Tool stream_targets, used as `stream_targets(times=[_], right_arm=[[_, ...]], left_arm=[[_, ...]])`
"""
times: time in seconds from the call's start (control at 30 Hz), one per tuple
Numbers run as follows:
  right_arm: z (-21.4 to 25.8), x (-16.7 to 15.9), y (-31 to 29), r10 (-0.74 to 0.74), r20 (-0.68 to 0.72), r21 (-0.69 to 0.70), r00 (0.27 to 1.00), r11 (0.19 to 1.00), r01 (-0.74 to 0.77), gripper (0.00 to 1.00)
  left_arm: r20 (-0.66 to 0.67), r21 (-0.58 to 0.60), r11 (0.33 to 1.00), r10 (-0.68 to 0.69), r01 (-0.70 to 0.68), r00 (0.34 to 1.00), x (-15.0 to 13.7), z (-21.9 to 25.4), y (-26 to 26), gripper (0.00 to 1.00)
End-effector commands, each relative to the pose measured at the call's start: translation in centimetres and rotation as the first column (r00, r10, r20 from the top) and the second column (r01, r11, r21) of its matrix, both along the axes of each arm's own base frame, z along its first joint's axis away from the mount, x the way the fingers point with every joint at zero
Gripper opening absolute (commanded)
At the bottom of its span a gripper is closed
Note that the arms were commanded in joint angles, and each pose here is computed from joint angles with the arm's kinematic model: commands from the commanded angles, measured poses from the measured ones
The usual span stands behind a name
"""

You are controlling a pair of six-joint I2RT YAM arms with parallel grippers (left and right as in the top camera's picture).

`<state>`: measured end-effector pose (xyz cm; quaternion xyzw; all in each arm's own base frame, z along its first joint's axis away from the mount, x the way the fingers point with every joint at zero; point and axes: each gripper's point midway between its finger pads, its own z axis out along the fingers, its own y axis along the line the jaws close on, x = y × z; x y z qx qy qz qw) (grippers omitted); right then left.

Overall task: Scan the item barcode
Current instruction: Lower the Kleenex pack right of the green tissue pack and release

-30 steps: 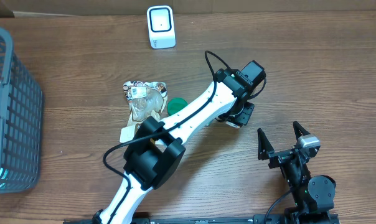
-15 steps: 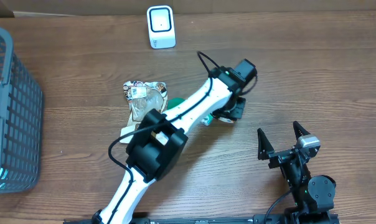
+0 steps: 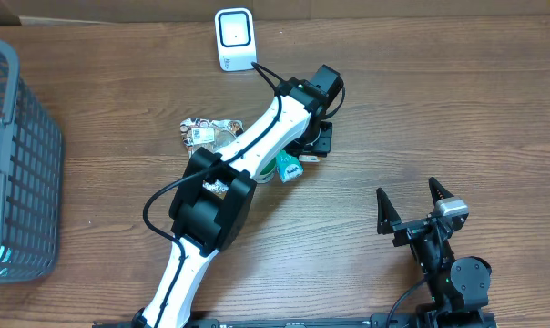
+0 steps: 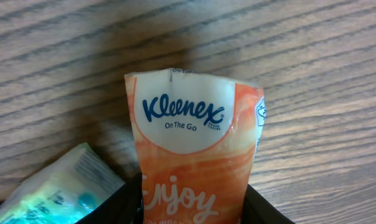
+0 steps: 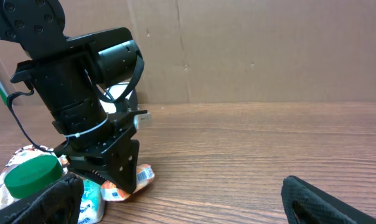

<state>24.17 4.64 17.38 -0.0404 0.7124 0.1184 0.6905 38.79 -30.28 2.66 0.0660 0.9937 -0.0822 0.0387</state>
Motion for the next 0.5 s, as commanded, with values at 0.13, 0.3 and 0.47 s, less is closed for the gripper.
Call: stream_targets(times=[0.13, 0.3, 0.47], right_arm=[[-0.2, 0.0, 0.0, 0.001, 0.003, 0.005, 1.000, 1.000, -0.001, 1.00], [-0.2, 0.0, 0.0, 0.001, 0.003, 0.004, 1.000, 1.000, -0.001, 1.00], [-0.2, 0.0, 0.0, 0.001, 0.003, 0.004, 1.000, 1.000, -0.001, 1.00]], left_arm=[[-0.022, 0.005, 1.000, 0.002, -0.002, 1.000, -0.7, -0.7, -0.5, 0.56], [-0.033, 0.007, 1.000, 0.001, 0.000, 0.999, -1.0, -0.7, -0.4, 0.83], [-0.016, -0.089, 0.996, -0.007, 0.006, 1.000, -0.2, 1.3, -2.1, 0.81]])
